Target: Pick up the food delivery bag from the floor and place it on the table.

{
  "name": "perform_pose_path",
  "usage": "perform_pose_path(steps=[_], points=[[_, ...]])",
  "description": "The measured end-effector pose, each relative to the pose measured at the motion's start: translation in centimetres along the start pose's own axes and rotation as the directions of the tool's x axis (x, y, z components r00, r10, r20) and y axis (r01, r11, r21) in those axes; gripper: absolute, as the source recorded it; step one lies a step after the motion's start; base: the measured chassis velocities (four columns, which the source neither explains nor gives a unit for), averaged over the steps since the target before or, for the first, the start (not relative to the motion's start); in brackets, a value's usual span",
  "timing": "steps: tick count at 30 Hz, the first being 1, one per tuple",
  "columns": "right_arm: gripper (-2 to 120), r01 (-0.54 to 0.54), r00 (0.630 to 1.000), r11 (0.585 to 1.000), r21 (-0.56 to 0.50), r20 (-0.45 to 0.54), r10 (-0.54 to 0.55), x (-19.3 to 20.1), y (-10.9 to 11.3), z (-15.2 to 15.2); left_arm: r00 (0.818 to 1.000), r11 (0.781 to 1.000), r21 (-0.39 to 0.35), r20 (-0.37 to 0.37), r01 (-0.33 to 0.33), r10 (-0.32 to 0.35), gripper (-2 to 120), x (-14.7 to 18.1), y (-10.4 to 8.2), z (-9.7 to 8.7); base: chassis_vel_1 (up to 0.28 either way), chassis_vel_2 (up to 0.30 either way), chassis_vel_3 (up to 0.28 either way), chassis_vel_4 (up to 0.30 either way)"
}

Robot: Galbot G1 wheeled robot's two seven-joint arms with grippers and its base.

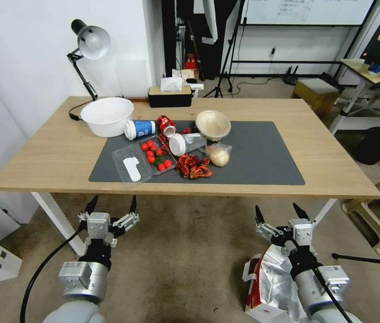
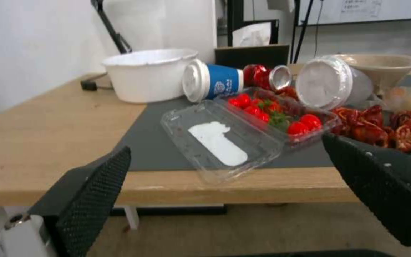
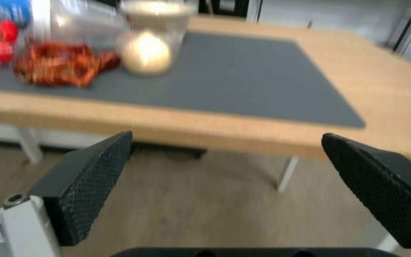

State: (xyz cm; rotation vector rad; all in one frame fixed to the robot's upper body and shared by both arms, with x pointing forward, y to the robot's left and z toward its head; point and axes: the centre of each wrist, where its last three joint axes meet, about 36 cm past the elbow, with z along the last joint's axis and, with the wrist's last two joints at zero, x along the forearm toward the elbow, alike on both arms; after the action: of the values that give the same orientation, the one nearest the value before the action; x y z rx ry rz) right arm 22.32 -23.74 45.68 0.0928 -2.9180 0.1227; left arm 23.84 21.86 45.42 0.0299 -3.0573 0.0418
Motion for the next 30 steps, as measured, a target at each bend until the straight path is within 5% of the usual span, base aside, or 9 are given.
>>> perform_pose_path(steps=[9,15,30], points=[[100,0.015,0.997,1.000,-0.009,-0.077,-0.015,0.4,-0.7,-1.0,0.994,0.997,0.065,-0.108,0.031,-0.024,100,-0.3,-0.7,-2.1,0.000,0.000,0.000,0.000],[100,0.012,0.997,1.000,-0.007,-0.076,-0.012,0.5,-0.8,-1.0,0.972,0.996,0.076,-0.233,0.045,-0.026,100,-0.2,-1.4,-3.9,0.000,0.000,0.000,0.000],[100,0.011,0.998,1.000,-0.003,-0.068,-0.011,0.4,-0.8,-0.9,0.975,0.990,0.120,-0.217,0.073,-0.046,100,0.3,-1.6,-3.7,0.000,0.000,0.000,0.000]])
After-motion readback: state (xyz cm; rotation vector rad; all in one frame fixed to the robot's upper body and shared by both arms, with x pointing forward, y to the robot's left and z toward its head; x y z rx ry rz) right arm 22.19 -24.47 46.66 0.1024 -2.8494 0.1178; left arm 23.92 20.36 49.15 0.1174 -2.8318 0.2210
